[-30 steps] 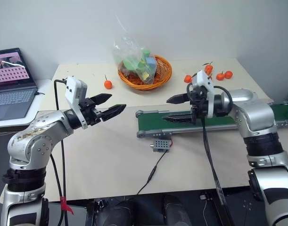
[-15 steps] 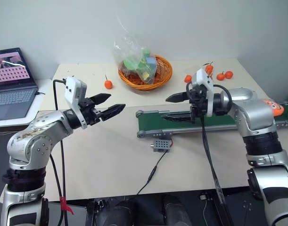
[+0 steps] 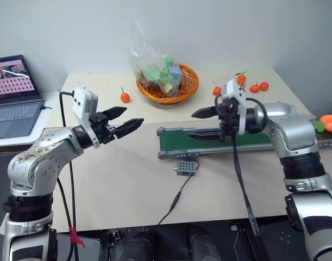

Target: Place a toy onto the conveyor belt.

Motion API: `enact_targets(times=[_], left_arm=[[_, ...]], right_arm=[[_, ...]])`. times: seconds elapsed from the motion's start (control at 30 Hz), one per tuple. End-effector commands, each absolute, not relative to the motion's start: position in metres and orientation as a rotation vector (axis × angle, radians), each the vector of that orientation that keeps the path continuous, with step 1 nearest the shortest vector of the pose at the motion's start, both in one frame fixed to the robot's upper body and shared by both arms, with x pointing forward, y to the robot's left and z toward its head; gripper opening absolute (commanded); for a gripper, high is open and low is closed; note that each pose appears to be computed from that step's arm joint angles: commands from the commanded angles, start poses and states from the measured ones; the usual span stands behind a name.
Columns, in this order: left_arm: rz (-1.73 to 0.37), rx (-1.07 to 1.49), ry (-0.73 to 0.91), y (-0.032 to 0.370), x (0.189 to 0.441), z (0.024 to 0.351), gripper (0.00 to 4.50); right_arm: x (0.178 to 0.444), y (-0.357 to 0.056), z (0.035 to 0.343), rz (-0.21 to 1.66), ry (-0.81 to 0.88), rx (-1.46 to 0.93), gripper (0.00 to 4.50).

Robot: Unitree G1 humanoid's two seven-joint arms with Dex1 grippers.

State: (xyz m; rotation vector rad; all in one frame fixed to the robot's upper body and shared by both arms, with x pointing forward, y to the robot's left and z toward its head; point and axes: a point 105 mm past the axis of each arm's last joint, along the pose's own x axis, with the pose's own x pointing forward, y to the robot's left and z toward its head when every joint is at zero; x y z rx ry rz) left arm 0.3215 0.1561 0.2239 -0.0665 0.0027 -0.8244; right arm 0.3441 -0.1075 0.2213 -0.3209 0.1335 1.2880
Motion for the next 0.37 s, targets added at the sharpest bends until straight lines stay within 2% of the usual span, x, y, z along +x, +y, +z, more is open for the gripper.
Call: enact_targets(times=[0.03, 0.37], left_arm=[[-0.834, -0.043, -0.060, 0.1544, 0.3168, 0.2409, 4.47], [-0.828, -0.032, -0.055, 0.1546, 0.3162, 0.2383, 4.47]], right_arm=[[0.3430, -0.1066, 0.2359, 1.289, 0.069, -0.357, 4.50], [0.3444, -0.1065, 0.2356, 1.288, 0.071, -0.359, 4.50]])
